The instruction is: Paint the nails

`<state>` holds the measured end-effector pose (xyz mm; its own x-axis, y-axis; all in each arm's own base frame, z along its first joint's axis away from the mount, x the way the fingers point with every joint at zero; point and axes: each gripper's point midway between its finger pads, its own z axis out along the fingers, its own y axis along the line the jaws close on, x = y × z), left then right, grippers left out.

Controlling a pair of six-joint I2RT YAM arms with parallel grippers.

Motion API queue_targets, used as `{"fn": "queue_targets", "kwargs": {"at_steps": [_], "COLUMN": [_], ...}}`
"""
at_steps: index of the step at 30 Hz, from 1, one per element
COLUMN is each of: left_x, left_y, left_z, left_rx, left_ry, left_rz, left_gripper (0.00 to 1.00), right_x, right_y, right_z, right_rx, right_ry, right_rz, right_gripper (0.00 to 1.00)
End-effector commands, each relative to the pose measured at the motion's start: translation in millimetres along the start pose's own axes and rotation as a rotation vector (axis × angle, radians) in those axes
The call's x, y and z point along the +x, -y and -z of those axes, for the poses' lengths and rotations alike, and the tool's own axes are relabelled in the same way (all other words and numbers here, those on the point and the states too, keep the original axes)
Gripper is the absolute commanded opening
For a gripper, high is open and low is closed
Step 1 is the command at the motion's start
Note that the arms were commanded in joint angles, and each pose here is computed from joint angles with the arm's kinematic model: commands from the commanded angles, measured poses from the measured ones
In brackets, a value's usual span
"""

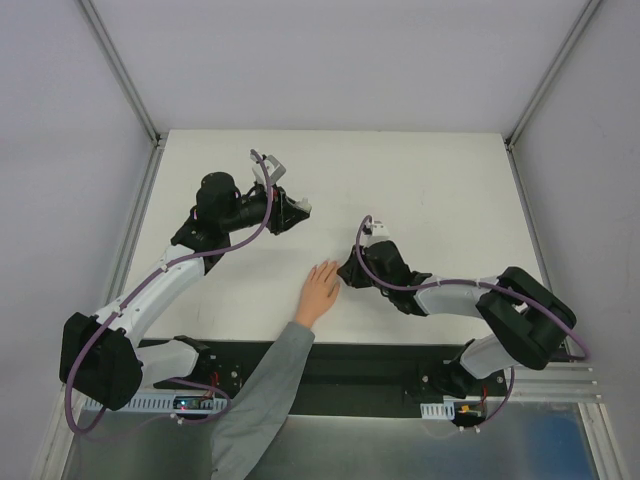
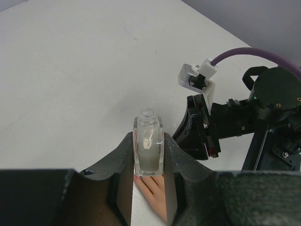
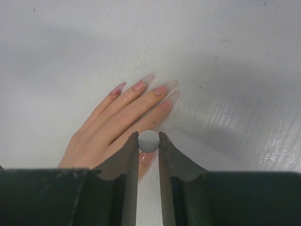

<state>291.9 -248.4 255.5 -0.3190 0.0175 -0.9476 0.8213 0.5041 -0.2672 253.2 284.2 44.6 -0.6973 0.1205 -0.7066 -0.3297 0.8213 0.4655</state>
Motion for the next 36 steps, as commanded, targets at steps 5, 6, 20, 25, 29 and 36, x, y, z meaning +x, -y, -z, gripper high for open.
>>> {"fn": "queue_targets", "kwargs": {"at_steps": [5,6,20,25,29,36], "left_x": [-23,-25,-18,-16,-15,-16], "left_y": [20,25,140,145,143,133], "left_z": [6,7,67,73,71,65], "left_rx": [0.084,0.101,0.569,0.579,0.569,0.503], "left_ry": [0.06,0.071,0.141,0.152,0.134,0.138], "left_rz": [-0.117,-0.132,-0.338,-0.377,-0.368,-0.366], "left_gripper": [0.0,0.0,0.0,0.0,0.0,0.0], "right_x": [-45,-49,-136,-178,-181,-181], "right_y": [-5,-5,-114,-165,-203,-227], "right_z": [60,70,232,254,259,242], "right_rx": [0.091,0.098,-0.225,-0.343,-0.436,-0.458], "right_ry": [0.056,0.052,-0.018,0.045,0.019,0.014], "right_rz": [0.093,0.103,0.366,0.383,0.418,0.433], "right_gripper": [0.01,0.01,0.01,0.01,0.01,0.01]}}
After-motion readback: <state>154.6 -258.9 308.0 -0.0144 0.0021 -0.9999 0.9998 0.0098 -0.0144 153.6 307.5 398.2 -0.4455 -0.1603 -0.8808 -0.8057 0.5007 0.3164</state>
